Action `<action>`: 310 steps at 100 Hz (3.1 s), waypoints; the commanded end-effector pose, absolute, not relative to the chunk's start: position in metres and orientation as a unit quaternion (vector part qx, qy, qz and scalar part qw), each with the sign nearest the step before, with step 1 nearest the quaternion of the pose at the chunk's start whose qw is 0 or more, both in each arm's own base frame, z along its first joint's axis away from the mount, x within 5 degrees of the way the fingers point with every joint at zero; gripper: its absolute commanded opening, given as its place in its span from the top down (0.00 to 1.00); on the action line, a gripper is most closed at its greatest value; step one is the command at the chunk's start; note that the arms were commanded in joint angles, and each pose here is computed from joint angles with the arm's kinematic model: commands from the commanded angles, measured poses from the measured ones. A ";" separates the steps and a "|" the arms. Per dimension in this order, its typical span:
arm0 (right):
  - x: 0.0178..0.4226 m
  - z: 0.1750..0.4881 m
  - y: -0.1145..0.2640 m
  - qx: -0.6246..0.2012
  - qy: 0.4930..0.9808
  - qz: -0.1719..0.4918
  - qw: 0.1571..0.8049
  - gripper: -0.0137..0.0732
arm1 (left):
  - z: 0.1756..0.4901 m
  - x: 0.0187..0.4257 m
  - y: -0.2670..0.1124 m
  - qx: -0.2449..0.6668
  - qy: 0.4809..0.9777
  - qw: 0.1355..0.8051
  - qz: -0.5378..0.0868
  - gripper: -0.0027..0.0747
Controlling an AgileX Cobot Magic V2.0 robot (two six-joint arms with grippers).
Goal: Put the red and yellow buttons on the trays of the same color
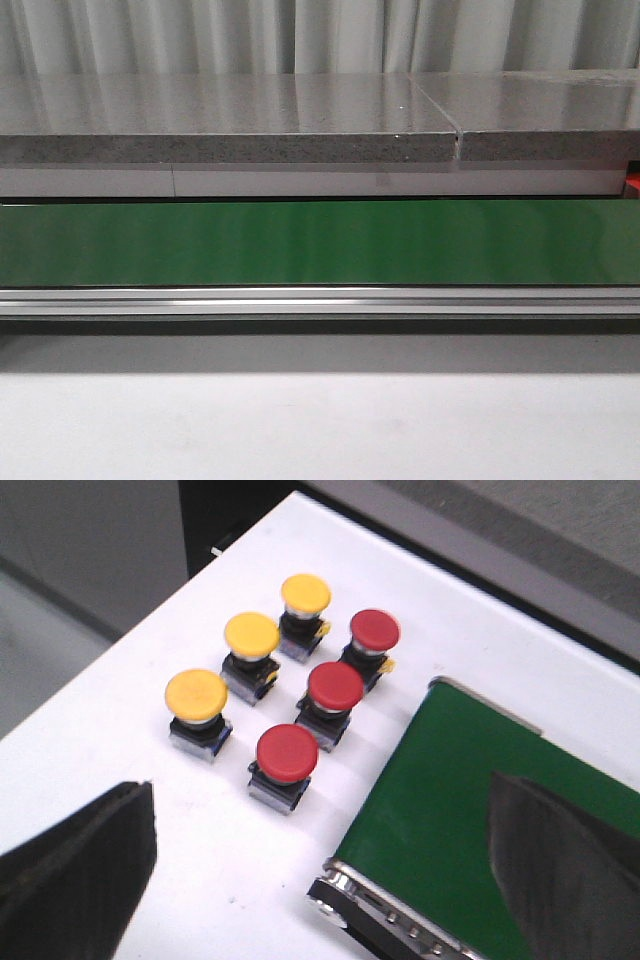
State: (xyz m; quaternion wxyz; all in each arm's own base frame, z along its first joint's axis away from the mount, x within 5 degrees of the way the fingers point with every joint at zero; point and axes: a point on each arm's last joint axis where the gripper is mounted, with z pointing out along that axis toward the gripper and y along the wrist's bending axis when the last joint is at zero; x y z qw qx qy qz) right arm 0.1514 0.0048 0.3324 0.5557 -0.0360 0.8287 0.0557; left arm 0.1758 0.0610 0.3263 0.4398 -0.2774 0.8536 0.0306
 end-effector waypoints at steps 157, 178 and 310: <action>0.151 0.347 0.003 -0.028 0.806 0.049 0.590 0.92 | 0.210 0.313 0.114 -0.311 0.908 0.278 0.024 0.67; 0.151 0.347 0.003 -0.028 0.806 0.049 0.590 0.92 | 0.221 0.307 0.112 -0.311 0.908 0.281 0.025 0.99; 0.151 0.347 0.003 -0.028 0.806 0.049 0.590 0.92 | 0.292 0.317 0.016 -0.105 0.940 0.324 0.004 0.99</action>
